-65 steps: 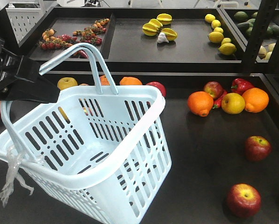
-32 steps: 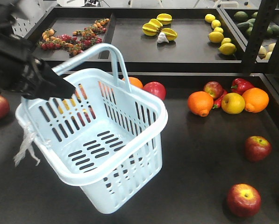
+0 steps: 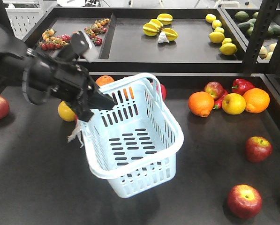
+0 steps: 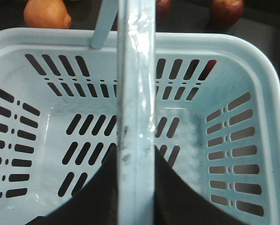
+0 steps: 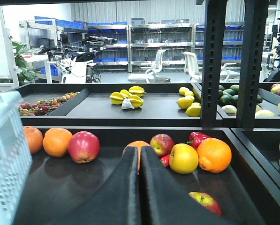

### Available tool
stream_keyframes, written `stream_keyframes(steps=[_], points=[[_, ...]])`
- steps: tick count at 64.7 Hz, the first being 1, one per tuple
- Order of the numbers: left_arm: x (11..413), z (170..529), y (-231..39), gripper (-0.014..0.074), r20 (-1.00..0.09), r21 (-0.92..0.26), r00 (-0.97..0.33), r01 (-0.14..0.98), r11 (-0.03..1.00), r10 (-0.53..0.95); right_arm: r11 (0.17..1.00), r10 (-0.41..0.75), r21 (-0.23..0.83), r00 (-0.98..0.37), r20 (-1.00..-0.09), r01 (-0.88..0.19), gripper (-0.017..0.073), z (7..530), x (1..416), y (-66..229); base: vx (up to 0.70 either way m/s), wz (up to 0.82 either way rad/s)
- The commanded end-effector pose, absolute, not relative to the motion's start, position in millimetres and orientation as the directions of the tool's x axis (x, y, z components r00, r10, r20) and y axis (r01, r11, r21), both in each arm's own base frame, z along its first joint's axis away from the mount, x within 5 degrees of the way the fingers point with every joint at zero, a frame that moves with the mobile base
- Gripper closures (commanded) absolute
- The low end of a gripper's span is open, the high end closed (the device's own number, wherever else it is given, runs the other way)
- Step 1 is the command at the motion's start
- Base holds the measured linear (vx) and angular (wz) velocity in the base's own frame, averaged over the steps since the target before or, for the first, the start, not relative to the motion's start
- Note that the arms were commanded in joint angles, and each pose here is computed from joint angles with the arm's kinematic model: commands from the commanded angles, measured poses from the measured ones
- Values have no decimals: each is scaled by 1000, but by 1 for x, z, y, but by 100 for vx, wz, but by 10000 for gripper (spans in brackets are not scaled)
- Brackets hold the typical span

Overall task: Pick three apples into basket with both arms
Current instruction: 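Lower the light-blue basket onto the table with the left gripper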

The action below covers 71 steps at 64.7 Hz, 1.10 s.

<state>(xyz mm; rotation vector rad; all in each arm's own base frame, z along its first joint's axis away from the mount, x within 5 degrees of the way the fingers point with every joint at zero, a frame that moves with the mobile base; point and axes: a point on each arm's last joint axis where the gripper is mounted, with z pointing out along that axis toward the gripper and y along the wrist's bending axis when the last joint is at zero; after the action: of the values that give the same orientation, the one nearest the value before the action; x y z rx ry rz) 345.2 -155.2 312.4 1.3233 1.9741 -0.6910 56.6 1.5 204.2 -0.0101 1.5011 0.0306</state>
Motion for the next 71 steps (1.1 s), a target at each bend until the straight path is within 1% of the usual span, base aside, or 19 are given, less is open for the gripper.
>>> stream_keyframes(steps=[1,7,23,31,38,50,62,71], points=[[352,332,-163,601,-831,-37,-222,937,348,510,1000,7,4,138,-990,-25,564,206,56,2,0,0],[362,328,-171,601,-824,-63,-215,954,293,523,1000,7,4,138,-990,-25,564,206,56,2,0,0],[384,343,-193,601,-831,-16,-102,987,160,547,1000,7,4,138,-990,-25,564,206,56,2,0,0],[394,333,-207,601,-810,-16,-69,995,95,582,1000,7,4,138,-990,-25,564,206,56,2,0,0],[403,320,-219,601,-791,-6,-51,997,75,610,1000,7,4,138,-990,-25,564,206,56,2,0,0],[409,302,-233,601,-778,-25,-51,998,50,626,1000,7,4,138,-990,-25,564,206,56,2,0,0],[408,292,-241,601,-772,-45,-56,998,34,633,1000,7,4,138,-990,-25,564,206,56,2,0,0],[408,288,-240,601,-739,-22,-36,999,30,673,1000,7,4,138,-990,-25,564,206,56,2,0,0]])
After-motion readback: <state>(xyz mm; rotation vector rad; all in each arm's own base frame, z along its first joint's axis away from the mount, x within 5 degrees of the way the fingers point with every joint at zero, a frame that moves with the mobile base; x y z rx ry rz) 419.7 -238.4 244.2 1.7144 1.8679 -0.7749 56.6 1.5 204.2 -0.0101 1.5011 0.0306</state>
